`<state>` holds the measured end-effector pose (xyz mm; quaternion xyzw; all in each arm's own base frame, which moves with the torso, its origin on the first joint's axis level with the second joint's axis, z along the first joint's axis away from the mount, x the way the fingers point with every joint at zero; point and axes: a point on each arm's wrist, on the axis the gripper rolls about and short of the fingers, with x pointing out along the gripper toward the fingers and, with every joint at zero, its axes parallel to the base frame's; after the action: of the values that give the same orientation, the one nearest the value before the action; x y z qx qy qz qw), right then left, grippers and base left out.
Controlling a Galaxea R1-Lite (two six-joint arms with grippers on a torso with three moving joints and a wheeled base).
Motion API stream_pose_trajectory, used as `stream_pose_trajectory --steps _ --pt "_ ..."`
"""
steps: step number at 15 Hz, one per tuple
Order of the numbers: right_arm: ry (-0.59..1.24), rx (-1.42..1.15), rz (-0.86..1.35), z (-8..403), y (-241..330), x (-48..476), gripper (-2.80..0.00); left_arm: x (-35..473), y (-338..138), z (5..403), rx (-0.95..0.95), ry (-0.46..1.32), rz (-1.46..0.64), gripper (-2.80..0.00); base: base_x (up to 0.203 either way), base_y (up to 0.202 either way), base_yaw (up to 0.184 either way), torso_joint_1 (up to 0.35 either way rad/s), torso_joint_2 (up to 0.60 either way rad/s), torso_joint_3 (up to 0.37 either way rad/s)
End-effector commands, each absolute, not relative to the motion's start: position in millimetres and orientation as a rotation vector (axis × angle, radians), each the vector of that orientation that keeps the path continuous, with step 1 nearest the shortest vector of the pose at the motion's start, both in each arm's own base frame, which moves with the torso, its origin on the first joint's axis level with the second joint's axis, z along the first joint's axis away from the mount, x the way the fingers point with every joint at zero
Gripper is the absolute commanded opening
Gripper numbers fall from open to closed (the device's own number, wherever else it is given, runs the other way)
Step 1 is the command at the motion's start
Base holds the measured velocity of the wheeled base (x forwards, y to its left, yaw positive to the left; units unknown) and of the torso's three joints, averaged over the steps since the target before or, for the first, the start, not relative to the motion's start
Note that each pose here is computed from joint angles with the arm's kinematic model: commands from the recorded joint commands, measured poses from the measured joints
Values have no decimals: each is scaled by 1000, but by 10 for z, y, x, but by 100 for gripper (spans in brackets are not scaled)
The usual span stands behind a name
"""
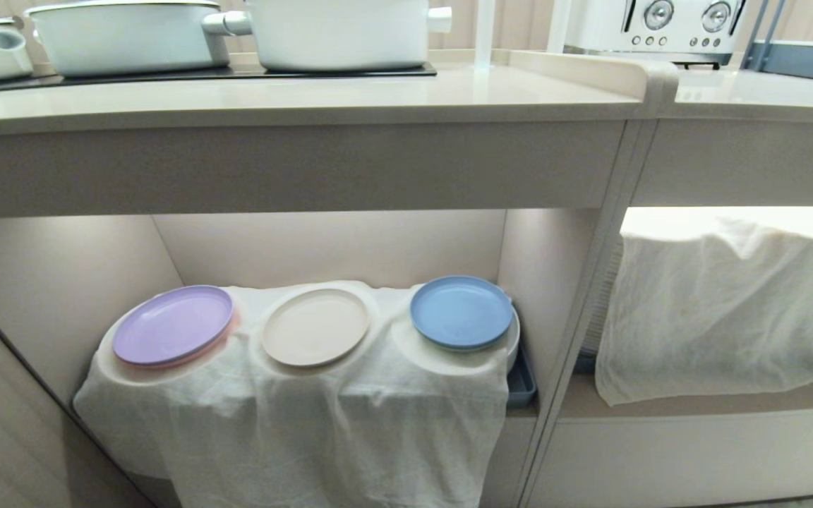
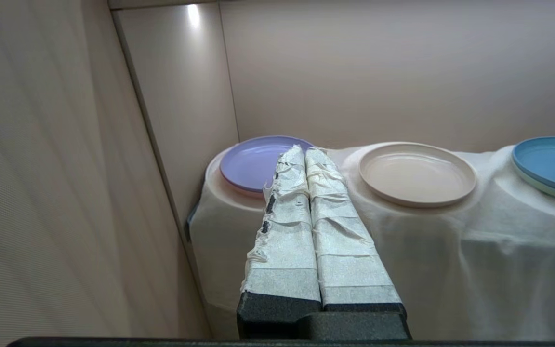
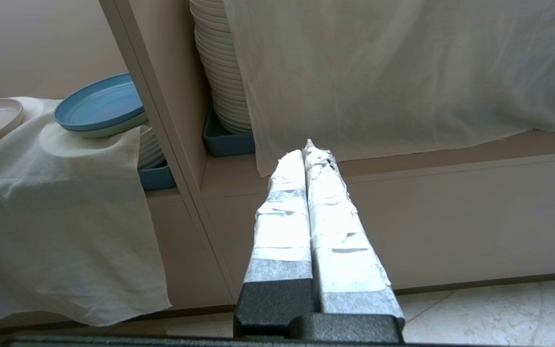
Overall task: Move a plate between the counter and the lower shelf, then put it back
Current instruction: Pick up the plate in the cupboard
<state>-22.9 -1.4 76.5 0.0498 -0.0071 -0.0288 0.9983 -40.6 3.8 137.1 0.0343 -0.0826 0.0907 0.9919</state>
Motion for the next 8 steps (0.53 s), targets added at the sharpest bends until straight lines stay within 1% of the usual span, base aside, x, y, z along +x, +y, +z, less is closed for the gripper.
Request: stream_pose_trajectory --steps 1,3,7,8 --pt "-14 100 -58 766 -14 -228 -280 -433 38 1282 68 -189 183 -280 0 0 0 0 0 0" --pt "-12 100 -58 764 -14 -228 -280 -366 35 1159 69 -159 167 -280 0 0 0 0 0 0" --pt "-12 100 -58 764 -14 -228 -280 -242 14 923 74 -161 70 -280 0 0 0 0 0 0" --pt "-14 100 -58 766 -14 -228 -280 -236 12 884 69 -124 63 -280 0 0 0 0 0 0"
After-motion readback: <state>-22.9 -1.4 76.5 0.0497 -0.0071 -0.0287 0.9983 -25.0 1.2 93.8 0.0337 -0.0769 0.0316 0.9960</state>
